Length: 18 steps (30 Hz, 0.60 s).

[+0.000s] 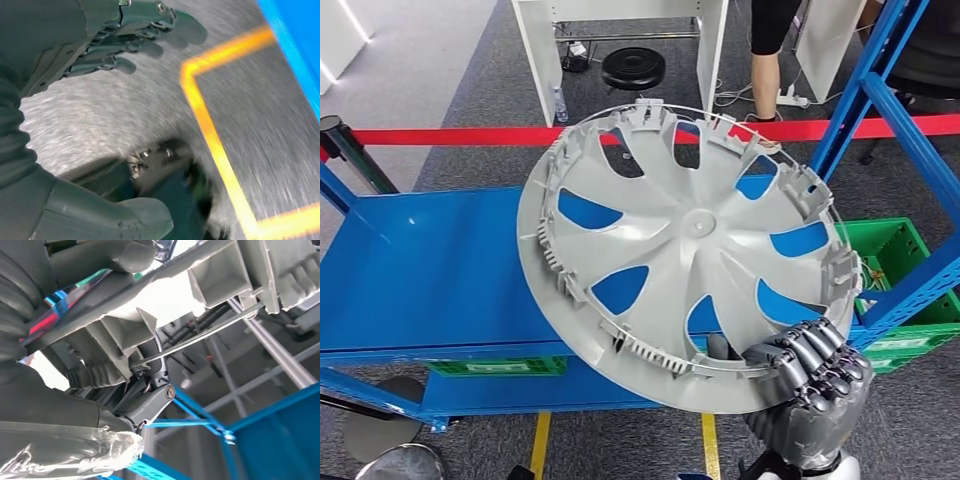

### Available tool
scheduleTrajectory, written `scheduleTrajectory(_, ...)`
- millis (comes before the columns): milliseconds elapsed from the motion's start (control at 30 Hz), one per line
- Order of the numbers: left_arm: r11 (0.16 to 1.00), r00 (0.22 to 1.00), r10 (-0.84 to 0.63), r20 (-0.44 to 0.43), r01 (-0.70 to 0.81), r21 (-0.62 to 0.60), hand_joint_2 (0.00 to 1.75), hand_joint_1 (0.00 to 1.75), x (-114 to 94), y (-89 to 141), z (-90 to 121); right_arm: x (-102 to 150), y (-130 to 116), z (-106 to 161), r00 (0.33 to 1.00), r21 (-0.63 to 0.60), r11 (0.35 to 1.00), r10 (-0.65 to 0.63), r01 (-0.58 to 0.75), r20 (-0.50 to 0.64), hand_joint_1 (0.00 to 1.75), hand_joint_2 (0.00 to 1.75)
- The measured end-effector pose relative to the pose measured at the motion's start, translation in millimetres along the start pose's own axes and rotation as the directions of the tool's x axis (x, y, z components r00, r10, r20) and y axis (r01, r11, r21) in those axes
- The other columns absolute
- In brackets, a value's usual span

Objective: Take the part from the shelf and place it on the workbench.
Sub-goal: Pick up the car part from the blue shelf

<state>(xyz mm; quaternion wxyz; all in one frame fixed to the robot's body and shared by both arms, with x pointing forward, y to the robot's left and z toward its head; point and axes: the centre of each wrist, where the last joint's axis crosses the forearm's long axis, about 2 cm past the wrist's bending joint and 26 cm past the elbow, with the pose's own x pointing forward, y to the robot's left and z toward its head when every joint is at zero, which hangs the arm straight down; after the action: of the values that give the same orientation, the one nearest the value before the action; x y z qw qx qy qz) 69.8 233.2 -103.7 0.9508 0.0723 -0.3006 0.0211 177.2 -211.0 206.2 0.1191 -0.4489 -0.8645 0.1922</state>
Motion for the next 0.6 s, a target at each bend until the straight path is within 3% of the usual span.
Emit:
scheduleTrajectory(100,0.998,0.999,0.052,0.012,-0.052,0.044,1.75,0.00,69.1,-23.5,-20.9,1.6,17.1,-5.0,0.999,0.014,0.999,-0.033,0.033,-0.003,1.75,1.75)
scheduleTrajectory(167,0.996,0.996,0.077,0.054,-0.079,0.037,1.75,0.00,98.7,-32.8,-26.7,2.8,25.7,-7.8,0.999,0.025,0.999,-0.048,0.048,0.003,1.75,1.75)
scheduleTrajectory(400,0.993,0.989,0.109,0.101,-0.112,0.022,1.75,0.00,118.1,-40.8,-28.7,4.1,38.4,-10.6,0.997,0.041,0.996,-0.075,0.074,0.025,1.75,1.75)
scheduleTrajectory(600,0.991,0.985,0.130,0.109,-0.132,0.013,1.75,0.00,117.5,-42.0,-28.2,4.1,41.0,-10.7,0.995,0.042,0.995,-0.088,0.086,0.053,1.75,1.75)
